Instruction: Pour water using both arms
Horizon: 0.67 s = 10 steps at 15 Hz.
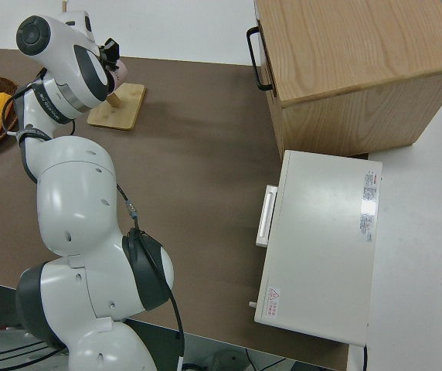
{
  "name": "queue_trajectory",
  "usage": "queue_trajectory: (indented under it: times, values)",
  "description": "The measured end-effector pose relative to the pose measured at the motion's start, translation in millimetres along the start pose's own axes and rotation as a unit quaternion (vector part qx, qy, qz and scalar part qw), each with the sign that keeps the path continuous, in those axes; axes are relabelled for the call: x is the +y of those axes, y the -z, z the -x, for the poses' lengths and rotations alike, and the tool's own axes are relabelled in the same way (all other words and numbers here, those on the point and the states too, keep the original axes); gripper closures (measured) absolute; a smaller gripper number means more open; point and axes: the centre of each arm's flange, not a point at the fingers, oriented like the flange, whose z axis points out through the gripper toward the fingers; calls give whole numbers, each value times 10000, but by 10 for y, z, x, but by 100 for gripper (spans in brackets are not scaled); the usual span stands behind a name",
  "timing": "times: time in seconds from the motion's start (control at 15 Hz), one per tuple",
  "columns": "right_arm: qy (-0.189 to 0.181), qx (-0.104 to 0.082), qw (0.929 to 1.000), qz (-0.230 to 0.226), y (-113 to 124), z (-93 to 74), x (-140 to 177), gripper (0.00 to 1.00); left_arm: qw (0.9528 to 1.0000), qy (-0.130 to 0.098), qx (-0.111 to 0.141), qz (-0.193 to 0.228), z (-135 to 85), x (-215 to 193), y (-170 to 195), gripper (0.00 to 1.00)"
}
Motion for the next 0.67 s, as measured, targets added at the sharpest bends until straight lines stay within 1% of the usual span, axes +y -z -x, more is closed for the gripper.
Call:
queue_trajectory:
  times: [0.07, 0.13, 0.2, 0.67]
  values:
    - [0, -3, 10000, 3, -2, 2, 2, 88, 10000, 1, 1, 0, 0, 0, 0, 37]
    - [-18, 18, 10000, 30, 12, -1, 19, 92, 10000, 1, 1, 0, 0, 0, 0, 37]
    - [-21, 19, 10000, 33, 13, -1, 24, 94, 10000, 2, 1, 1, 0, 0, 0, 37]
    - [-22, 17, 10000, 33, 10, 1, 25, 94, 10000, 4, 2, 1, 0, -1, 0, 37]
